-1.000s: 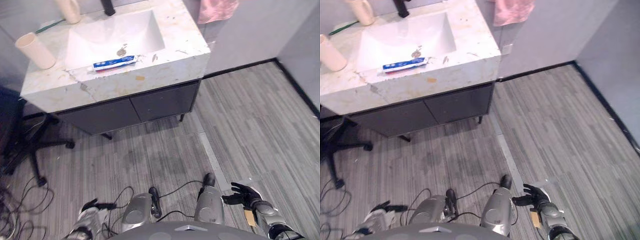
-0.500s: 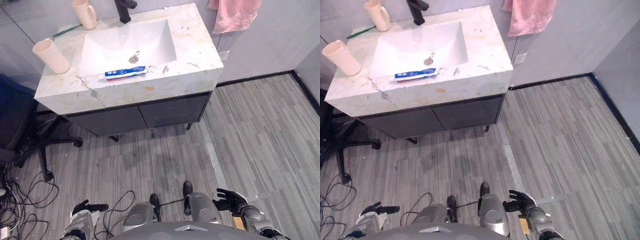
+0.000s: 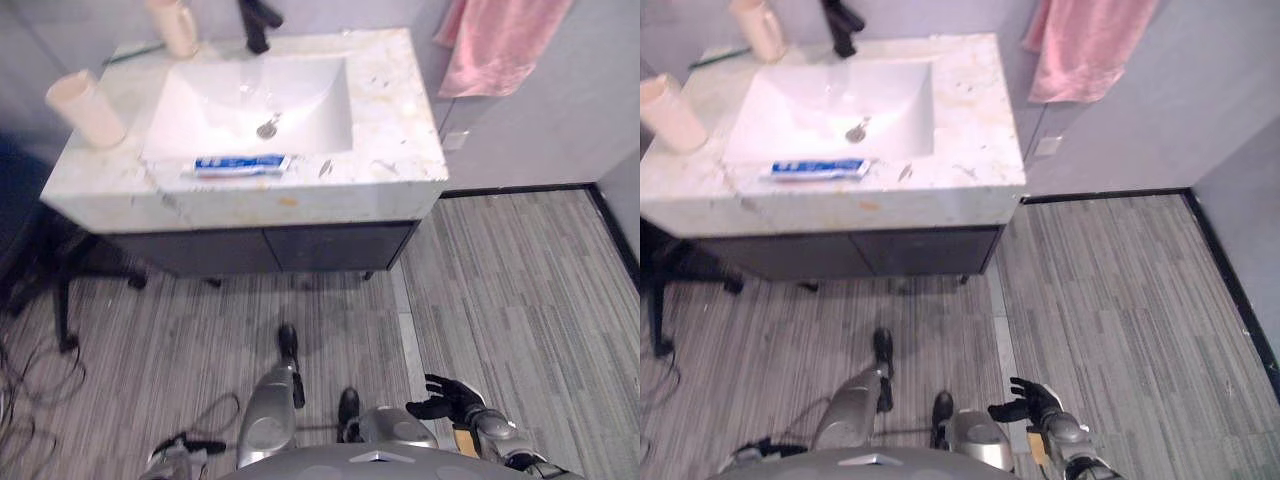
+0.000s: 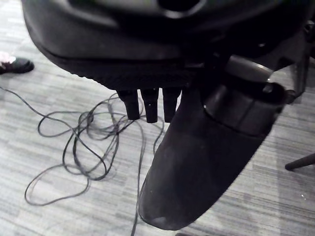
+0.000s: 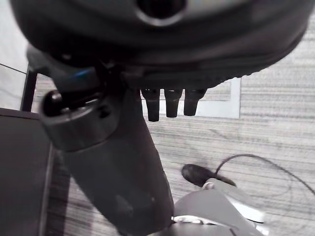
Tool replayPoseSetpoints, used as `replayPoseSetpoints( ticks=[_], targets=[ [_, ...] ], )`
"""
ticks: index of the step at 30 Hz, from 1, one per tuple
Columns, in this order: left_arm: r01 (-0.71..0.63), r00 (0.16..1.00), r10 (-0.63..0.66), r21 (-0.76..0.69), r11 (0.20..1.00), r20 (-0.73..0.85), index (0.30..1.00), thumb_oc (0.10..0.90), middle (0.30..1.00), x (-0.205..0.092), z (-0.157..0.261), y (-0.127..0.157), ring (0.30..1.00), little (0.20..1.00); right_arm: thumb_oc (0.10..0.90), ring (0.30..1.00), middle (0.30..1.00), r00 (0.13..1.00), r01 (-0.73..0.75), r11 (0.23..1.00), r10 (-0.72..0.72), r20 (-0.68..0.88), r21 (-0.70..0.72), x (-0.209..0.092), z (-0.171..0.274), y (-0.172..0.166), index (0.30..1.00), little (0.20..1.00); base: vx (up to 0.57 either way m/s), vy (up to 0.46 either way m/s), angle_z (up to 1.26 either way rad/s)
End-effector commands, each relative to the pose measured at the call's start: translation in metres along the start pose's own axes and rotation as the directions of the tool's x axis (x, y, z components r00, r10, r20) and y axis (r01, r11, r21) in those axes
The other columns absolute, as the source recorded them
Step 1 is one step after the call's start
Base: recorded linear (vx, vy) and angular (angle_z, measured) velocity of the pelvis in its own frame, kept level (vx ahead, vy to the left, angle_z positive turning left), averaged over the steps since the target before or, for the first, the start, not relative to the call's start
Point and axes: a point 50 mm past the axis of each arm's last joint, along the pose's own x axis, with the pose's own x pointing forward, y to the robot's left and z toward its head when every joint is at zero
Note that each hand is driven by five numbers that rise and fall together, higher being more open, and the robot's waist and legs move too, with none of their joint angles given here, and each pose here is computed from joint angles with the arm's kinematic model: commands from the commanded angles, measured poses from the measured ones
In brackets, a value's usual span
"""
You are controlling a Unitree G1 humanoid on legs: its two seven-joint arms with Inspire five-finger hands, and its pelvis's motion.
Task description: Organize the bathroom.
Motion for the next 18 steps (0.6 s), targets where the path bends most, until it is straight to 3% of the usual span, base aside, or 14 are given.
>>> replayPoseSetpoints(
  ticks=[1,6,7,11,18],
  targets=[
    [-0.108,0.977,0.114,-0.044,0.993,0.183,0.9,0.8,0.9,0.001,0.053,0.029,0.9,0.9,0.8,0.9,0.9,0.996,-0.025,0.998,0.03,0.082,-0.054,-0.003,0.014,0.0,0.9,0.9,0.07,0.101,-0.36],
    [-0.099,0.972,0.109,-0.058,0.993,0.206,0.9,0.8,0.9,0.0,0.059,0.026,0.9,0.9,0.8,0.9,0.9,0.996,-0.032,0.998,0.037,0.083,-0.063,-0.003,0.013,-0.002,0.9,0.9,0.11,-0.098,-0.38],
    [-0.074,0.96,0.08,-0.036,0.997,0.266,0.9,0.8,0.9,-0.002,0.072,0.025,0.9,0.9,0.8,0.9,0.9,0.997,-0.014,1.0,0.015,0.081,-0.016,-0.002,0.013,-0.001,0.9,0.9,0.21,-0.469,0.48],
    [-0.06,0.961,0.08,-0.083,0.995,0.266,0.9,0.8,0.9,-0.002,0.07,0.019,0.9,0.9,0.8,0.9,0.9,0.996,0.013,1.0,-0.013,0.088,-0.002,-0.003,0.015,-0.01,0.9,0.9,0.08,-0.192,1.14],
    [-0.098,0.969,0.119,-0.108,0.989,0.215,0.9,0.8,0.9,0.0,0.058,0.023,0.9,0.9,0.8,0.9,0.9,0.997,0.047,0.999,-0.046,0.067,-0.006,-0.006,0.006,-0.019,0.9,0.9,0.04,-0.027,0.0]
  ],
)
